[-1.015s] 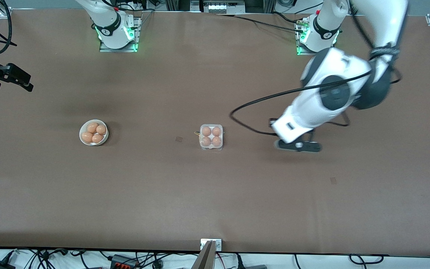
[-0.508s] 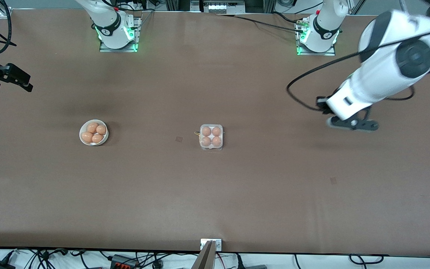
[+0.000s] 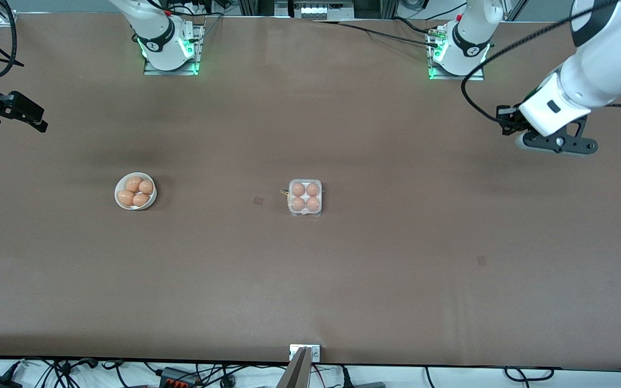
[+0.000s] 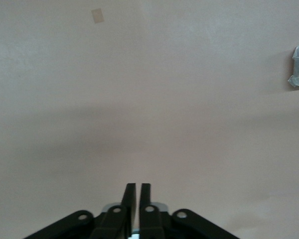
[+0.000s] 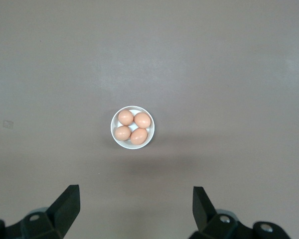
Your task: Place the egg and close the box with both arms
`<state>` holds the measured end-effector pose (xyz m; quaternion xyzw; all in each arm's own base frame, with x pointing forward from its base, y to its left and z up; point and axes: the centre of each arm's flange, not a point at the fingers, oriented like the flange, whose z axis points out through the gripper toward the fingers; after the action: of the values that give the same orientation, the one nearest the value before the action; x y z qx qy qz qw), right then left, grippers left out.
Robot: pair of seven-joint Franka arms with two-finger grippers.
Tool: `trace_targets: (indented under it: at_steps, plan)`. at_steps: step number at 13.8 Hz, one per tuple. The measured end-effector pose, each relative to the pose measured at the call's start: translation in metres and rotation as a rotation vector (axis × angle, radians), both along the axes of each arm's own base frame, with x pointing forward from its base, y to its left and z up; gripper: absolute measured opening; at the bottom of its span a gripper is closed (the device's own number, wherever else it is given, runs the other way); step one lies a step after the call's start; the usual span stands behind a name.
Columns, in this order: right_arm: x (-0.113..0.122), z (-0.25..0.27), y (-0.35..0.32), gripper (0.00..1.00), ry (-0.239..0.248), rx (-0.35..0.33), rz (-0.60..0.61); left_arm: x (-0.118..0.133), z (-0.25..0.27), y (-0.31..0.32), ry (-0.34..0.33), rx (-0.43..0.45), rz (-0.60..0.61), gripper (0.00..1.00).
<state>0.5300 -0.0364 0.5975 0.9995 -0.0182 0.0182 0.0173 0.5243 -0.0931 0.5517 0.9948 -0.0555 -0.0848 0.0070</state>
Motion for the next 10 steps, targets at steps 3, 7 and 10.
trace_targets:
  at_steps: [3,7,10]
  plan:
    - [0.000,0.000,0.000,1.00,0.000,0.000,0.001,0.000,0.002,0.006,-0.004,0.000,0.010,0.41]
    - [0.000,0.000,0.000,1.00,0.001,0.000,0.001,0.008,0.014,0.037,-0.015,-0.019,-0.028,0.81]
    - [0.000,0.000,0.000,1.00,0.001,0.000,0.001,0.021,0.026,0.057,0.011,-0.034,-0.037,1.00]
